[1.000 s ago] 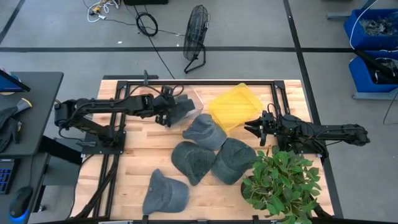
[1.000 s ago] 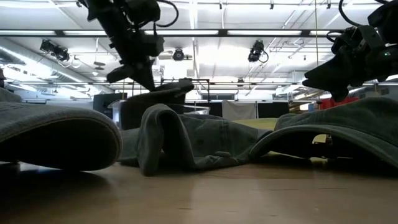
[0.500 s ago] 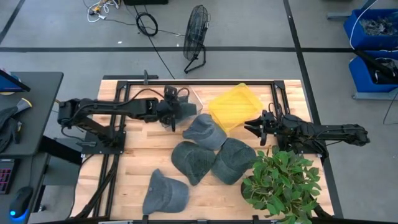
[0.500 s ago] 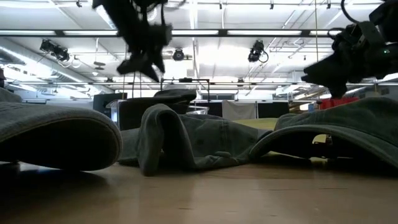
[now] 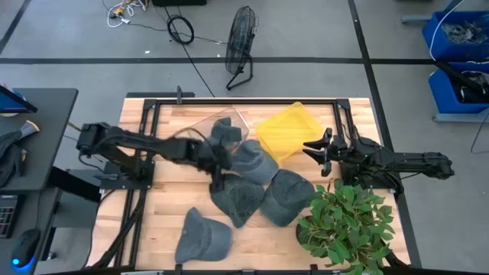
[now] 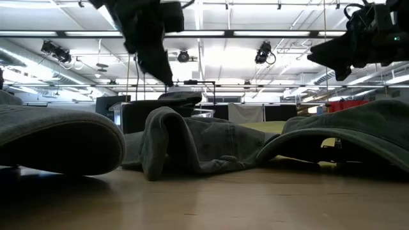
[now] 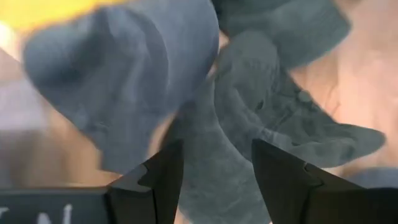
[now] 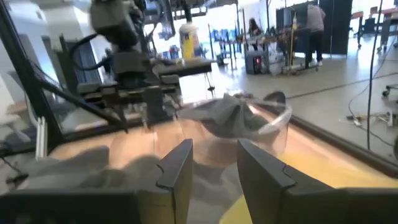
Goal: Pick & Place hat
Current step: Put the left black cap into the transparent bin
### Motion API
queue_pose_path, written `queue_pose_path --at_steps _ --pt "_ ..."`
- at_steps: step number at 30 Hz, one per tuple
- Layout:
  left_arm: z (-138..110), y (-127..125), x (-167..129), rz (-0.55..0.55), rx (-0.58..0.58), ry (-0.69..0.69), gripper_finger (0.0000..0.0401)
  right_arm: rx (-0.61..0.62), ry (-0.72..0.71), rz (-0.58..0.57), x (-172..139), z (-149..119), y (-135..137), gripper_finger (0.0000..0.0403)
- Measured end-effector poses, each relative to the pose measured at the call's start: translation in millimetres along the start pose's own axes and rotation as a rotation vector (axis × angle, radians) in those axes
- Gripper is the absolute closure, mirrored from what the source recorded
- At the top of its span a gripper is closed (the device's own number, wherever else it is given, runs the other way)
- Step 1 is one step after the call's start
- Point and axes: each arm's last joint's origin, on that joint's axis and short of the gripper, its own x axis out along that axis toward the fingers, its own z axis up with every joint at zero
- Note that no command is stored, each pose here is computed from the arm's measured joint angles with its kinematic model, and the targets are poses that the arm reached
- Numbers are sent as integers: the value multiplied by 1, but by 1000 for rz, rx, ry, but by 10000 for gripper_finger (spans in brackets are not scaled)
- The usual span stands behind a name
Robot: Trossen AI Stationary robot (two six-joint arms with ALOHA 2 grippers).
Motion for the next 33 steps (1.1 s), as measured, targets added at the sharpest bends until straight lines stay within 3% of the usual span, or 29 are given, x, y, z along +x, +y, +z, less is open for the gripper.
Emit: queue_pose_path --at_steps 5,8,11,21,24,28,33 --pt "-11 -26 40 -6 42 -21 211 32 100 -32 -1 -10 -2 273" --pt "-12 -37 54 56 85 -82 209 63 141 -42 -1 -14 -3 273" --pt "-15 -35 63 169 76 -91 209 78 157 -47 -1 -15 -3 273" --pt "-21 -31 84 173 99 -42 215 33 172 -46 -2 -17 -3 273" --pt "-23 -22 90 191 25 -19 259 44 176 -48 -2 -17 -3 273" --pt "-22 -15 92 159 -6 10 374 55 185 -51 -2 -18 -3 273" --pt "-12 -18 68 142 -76 -13 390 55 191 -52 -2 -19 -3 273"
